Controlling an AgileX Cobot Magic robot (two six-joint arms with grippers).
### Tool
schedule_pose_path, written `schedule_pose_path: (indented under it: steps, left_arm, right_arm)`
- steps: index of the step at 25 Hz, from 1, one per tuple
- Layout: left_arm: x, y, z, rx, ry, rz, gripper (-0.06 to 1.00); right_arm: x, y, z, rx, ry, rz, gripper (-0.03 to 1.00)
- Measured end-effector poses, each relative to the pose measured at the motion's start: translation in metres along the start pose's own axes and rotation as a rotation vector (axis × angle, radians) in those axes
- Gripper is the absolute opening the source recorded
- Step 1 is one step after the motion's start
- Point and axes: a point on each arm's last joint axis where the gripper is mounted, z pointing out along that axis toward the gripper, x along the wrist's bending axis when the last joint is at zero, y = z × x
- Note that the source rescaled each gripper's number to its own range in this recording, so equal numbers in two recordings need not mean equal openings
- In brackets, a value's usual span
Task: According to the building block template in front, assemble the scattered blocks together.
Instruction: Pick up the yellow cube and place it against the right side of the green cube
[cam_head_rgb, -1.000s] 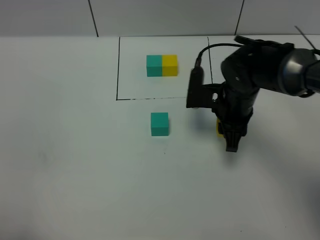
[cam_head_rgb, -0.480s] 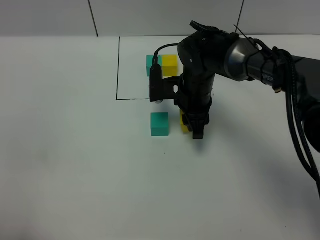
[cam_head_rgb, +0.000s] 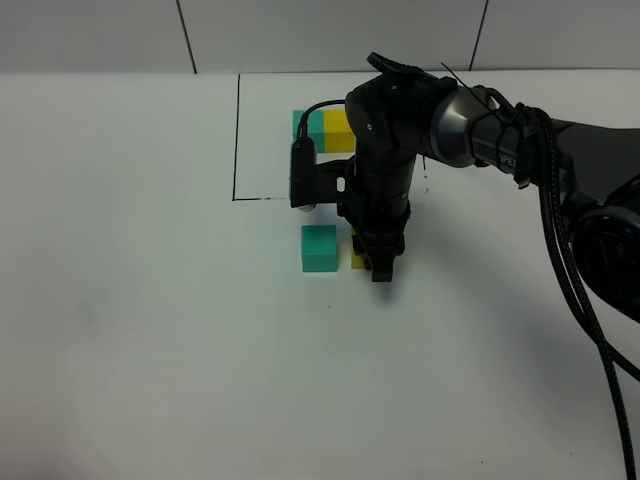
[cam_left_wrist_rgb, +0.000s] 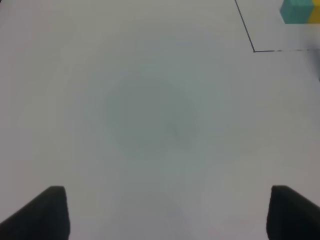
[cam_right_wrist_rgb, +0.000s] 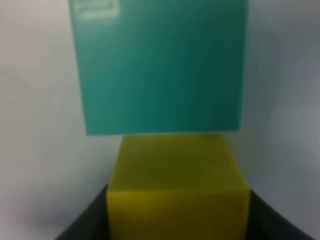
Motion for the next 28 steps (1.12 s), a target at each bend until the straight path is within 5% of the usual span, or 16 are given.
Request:
schedule_pose_path:
  steps: [28]
  left_arm:
    - [0.0000, 0.0000, 0.0000, 0.000, 0.000, 0.000, 0.81]
  right_arm:
    - [0.0015, 0.0056, 0.0002, -0.057, 0.022, 0.011, 0.01]
